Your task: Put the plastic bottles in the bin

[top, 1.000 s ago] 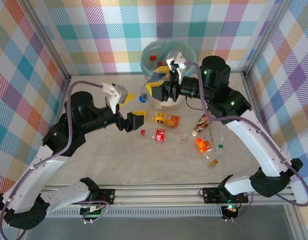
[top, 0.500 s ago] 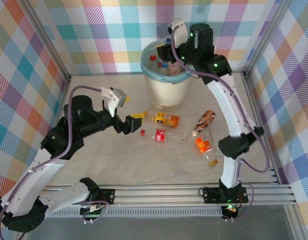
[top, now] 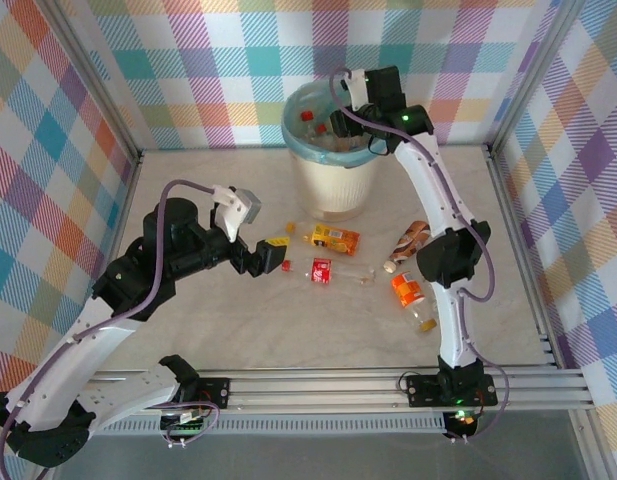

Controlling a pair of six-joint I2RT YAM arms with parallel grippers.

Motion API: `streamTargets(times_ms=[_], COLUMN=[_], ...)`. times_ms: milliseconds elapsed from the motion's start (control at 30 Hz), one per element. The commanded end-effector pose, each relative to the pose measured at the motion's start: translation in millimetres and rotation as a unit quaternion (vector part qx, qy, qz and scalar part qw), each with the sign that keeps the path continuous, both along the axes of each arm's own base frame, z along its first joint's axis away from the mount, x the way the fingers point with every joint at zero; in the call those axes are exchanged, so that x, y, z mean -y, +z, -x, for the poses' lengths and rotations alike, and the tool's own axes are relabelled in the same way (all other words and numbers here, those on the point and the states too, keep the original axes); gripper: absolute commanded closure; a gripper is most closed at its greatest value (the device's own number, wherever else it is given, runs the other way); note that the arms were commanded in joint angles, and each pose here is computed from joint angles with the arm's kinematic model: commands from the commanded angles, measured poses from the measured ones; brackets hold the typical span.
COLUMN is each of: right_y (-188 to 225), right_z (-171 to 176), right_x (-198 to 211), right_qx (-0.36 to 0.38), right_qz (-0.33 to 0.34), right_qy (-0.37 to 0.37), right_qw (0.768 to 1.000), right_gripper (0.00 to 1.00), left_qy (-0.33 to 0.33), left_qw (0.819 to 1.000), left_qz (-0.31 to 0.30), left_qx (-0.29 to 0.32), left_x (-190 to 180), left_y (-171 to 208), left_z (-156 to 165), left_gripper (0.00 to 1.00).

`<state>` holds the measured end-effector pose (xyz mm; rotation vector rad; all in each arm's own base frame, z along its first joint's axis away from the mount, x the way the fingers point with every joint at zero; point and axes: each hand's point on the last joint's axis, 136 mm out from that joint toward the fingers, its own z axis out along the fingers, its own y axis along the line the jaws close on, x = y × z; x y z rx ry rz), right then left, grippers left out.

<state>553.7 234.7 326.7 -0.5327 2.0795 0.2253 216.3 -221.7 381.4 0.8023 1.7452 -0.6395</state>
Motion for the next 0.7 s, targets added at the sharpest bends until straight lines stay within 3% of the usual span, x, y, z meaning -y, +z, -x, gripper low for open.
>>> streamTargets(times_ms=[0, 367, 500, 667], right_y=[-5.0, -36.7, -4.3, 65.9], right_z=[-4.9, -18.5, -10.9, 10.2], right_x=[4.5, 9.2, 9.1, 12.7], right_qx=[-0.009, -0.047, -0.021, 0.046], right_qz=[-0.006, -0.027, -0.046, -0.075], right_qy=[-0.006, -0.017, -0.015, -0.008], right_qw=[1.000, 0.998, 0.999, 0.996], right_gripper=[0.38, 0.34, 0.21, 0.18], left_qy=[-0.001, 0.008, 0.011, 0.012], left_qw=[1.000, 1.000, 1.000, 1.000], left_qz=[0.000, -0.009, -0.007, -0.005], left_qx=[0.016, 0.011, 0.013, 0.014], left_x=[-1.9, -5.8, -6.5, -3.7], left_y=[3.4, -1.9, 0.1, 3.8], left_z=[3.3, 3.2, 2.1, -1.4], left_gripper=[0.06, 0.06, 0.05, 0.05])
